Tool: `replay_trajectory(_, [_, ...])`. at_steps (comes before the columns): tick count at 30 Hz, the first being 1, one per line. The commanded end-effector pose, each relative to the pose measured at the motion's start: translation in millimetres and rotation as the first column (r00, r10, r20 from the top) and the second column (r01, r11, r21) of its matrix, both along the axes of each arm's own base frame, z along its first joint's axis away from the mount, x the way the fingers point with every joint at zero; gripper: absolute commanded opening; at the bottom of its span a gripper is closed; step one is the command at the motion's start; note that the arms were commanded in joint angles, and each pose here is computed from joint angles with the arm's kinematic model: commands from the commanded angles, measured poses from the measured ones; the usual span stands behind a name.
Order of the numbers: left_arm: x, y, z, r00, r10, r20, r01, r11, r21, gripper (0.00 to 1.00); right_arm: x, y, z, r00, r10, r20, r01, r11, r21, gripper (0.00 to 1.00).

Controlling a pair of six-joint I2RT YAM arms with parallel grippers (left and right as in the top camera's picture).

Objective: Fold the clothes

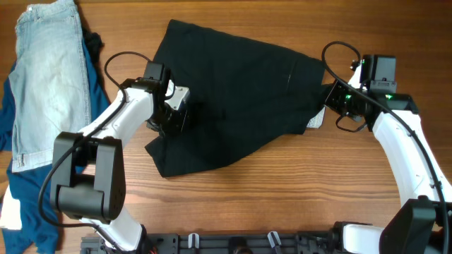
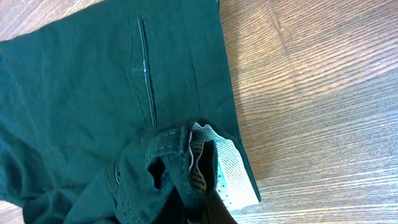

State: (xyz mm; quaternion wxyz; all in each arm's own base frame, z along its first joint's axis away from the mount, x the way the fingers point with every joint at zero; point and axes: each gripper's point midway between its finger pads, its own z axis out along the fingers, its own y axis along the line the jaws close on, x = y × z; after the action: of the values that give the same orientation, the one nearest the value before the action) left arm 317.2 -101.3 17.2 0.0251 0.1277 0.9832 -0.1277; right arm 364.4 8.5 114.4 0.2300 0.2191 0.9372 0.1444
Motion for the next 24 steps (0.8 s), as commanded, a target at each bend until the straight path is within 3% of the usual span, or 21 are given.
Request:
replay_trajectory(1, [-5,-2,1,1.0,-0.009,-0.018,0.009,1.0,-0.018,0.06,4,-5,1,1.0,-0.001,0.004,0.001,1.0,-0.021,0.04])
replay_trajectory(10, [25,1,72,0.994,0.042,0.103,-0.042,0.999,0.003,0.04,-5,-3,-3,0.999,-0.007,-0.039,0.007,1.0,-0.008,0.04])
replay_trajectory(14, [49,16,153,0.937,0.148,0.316,-0.164,0.986,0.024,0.04,-29,1,-4,0.993,-0.008,-0.117,0.009,1.0,0.013,0.04])
replay_trajectory(20, [37,41,224,0.824,0.24,0.514,-0.291,0.957,0.02,0.04,-73,6,35,0.994,0.004,-0.107,-0.002,1.0,0.017,0.04])
replay_trajectory(24, [21,45,262,0.76,0.251,0.6,-0.292,0.956,-0.03,0.04,-110,9,64,0.997,0.013,-0.071,-0.012,1.0,0.008,0.04])
